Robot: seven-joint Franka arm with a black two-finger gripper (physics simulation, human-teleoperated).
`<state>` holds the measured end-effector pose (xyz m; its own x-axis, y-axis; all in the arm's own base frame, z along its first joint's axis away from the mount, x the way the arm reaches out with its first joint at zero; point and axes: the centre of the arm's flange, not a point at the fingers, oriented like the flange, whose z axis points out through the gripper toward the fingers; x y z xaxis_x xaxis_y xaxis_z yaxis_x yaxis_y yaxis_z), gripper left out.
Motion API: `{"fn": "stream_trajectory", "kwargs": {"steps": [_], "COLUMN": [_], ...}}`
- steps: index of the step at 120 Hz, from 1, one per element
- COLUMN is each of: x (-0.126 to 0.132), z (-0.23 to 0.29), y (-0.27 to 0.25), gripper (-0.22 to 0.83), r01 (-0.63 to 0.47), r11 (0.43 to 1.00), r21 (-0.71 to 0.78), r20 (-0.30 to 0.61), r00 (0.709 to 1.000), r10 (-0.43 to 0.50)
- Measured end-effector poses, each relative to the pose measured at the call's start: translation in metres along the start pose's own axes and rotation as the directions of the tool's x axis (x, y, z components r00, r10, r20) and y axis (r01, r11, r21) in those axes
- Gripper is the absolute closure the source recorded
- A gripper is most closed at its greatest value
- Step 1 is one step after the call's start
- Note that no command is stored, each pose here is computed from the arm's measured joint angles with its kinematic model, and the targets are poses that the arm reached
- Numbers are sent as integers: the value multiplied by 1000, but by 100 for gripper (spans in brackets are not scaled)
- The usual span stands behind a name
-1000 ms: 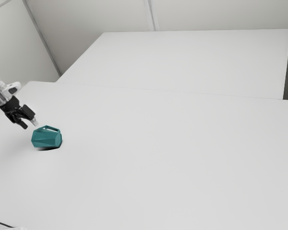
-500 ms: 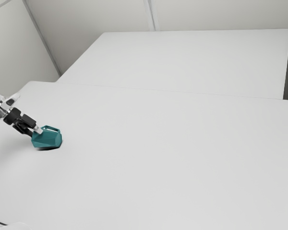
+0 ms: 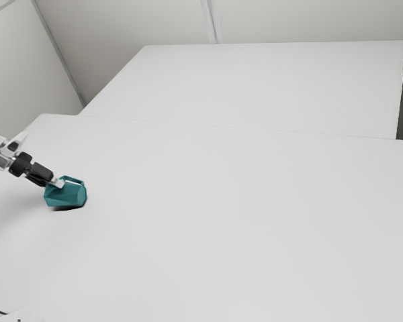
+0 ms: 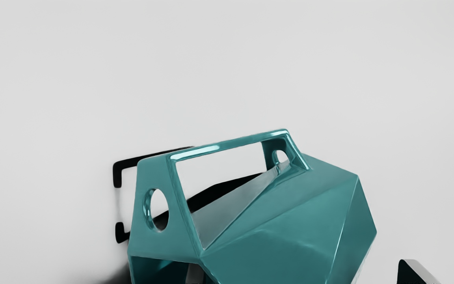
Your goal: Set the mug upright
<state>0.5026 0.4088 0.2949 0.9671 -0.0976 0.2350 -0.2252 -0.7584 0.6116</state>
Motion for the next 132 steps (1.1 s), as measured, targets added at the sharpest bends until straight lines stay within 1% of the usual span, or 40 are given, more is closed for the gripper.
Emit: {"fn": "stream_trajectory", "kwargs": {"steps": [19, 39, 52, 74, 83, 92, 104, 117, 132], "x": [-2, 0, 3, 12, 19, 24, 40, 68, 101], "z": [11, 11, 10, 11, 7, 4, -2, -6, 11], "y": [2, 5, 9, 20, 28, 36, 58, 97, 142], "gripper": [25, 50, 60, 69, 75, 76, 77, 78, 78], "r01": [-12, -32, -49, -82, -101, -117, -158, -226, -308], "r11": [999, 997, 996, 992, 990, 989, 985, 973, 951], "r21": [-47, -68, -79, -97, -96, -92, -75, -48, -20], "r20": [-24, -40, -52, -69, -72, -74, -68, -48, 18], "r00": [1000, 999, 998, 995, 993, 991, 986, 973, 951], "r10": [11, 30, 45, 75, 94, 111, 153, 224, 309]}}
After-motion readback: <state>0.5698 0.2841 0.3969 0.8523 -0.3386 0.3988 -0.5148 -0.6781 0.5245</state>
